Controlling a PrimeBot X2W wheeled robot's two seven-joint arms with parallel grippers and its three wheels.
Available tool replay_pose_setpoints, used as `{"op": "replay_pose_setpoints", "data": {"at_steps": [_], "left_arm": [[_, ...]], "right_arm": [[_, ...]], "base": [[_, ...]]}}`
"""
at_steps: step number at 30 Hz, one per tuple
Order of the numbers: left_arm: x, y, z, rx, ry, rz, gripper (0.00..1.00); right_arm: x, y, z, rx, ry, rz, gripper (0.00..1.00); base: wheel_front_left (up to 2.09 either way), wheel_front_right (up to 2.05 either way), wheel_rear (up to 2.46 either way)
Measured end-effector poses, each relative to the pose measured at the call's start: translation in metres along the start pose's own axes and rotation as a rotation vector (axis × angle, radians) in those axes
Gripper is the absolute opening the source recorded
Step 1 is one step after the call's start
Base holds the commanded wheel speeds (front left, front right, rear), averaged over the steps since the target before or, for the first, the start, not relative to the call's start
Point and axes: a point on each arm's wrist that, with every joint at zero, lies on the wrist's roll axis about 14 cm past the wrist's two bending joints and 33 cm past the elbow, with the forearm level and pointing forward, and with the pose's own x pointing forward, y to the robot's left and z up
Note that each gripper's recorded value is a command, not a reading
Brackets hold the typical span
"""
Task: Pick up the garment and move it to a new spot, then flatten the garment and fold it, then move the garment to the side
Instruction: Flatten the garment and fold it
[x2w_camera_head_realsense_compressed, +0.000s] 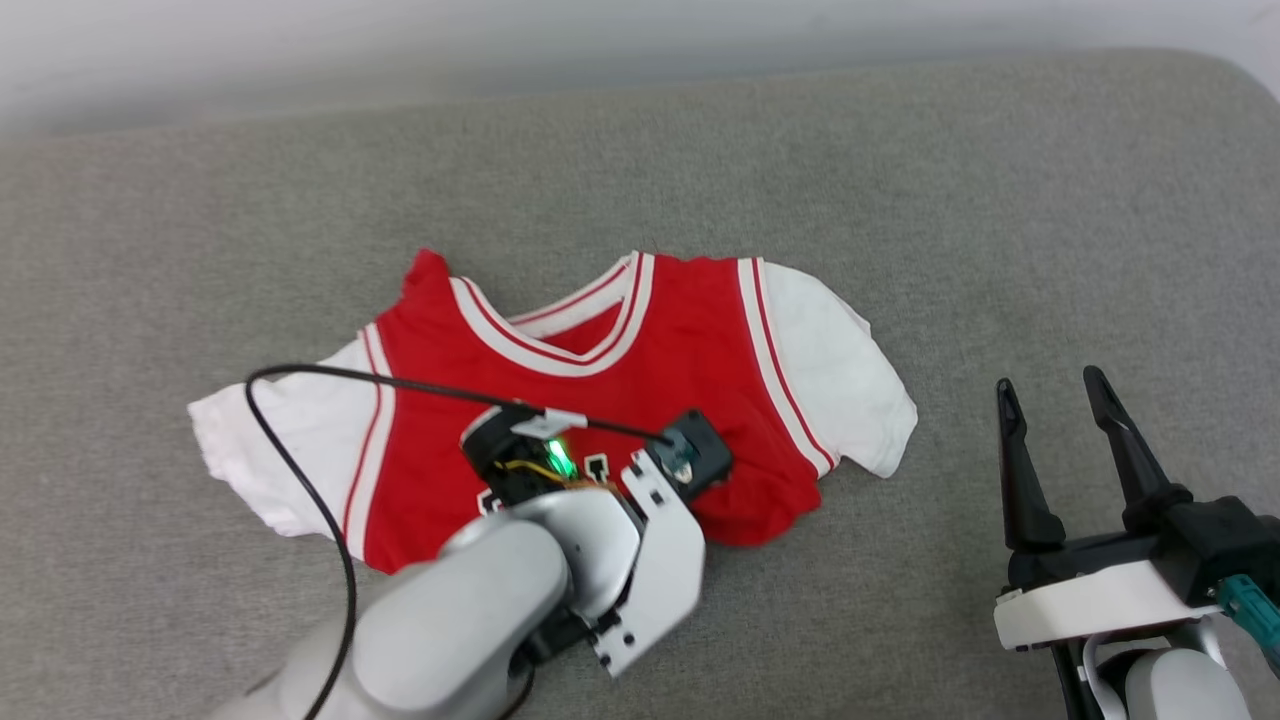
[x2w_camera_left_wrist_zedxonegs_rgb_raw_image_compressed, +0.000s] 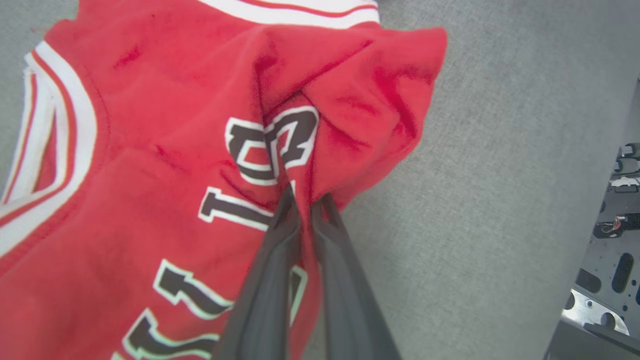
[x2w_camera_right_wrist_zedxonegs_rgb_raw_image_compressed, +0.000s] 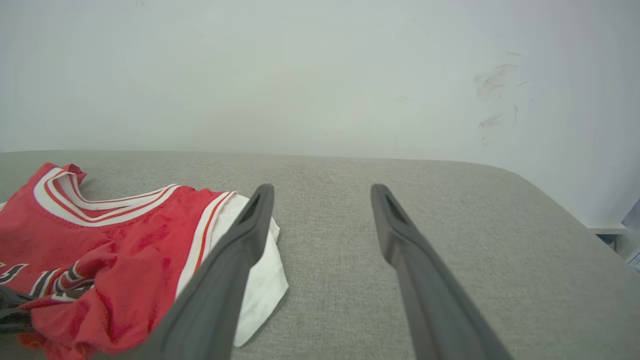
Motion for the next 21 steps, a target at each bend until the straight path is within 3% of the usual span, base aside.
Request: {"op": "replay_pose_setpoints", "data": {"at_steps": [14,19,20,21], "left_arm": [[-0.016,-0.107,-0.036,-0.02,0.05,-0.143,0.0],[-0.016,-0.11,-0.029,-0.029,0.002,-0.123,0.0],[-0.017,-0.107,-0.025,-0.032,-0.023,-0.111,0.45],[-0.017,-0.105,-0.02,-0.035,-0.048,-0.097,1.0]], "right_arm": [[-0.013,0.018,0.023,0.007,-0.059,0.05,1.0],[-0.014,0.021,0.025,0.0,-0.066,0.059,1.0],[-0.015,0.022,0.025,0.001,-0.064,0.062,1.0],[-0.015,0.022,0.025,0.001,-0.064,0.062,1.0]], "base": [[0.0,0.0,0.0],[0.0,0.0,0.0],[0.0,0.0,0.0],[0.0,0.0,0.0]]}}
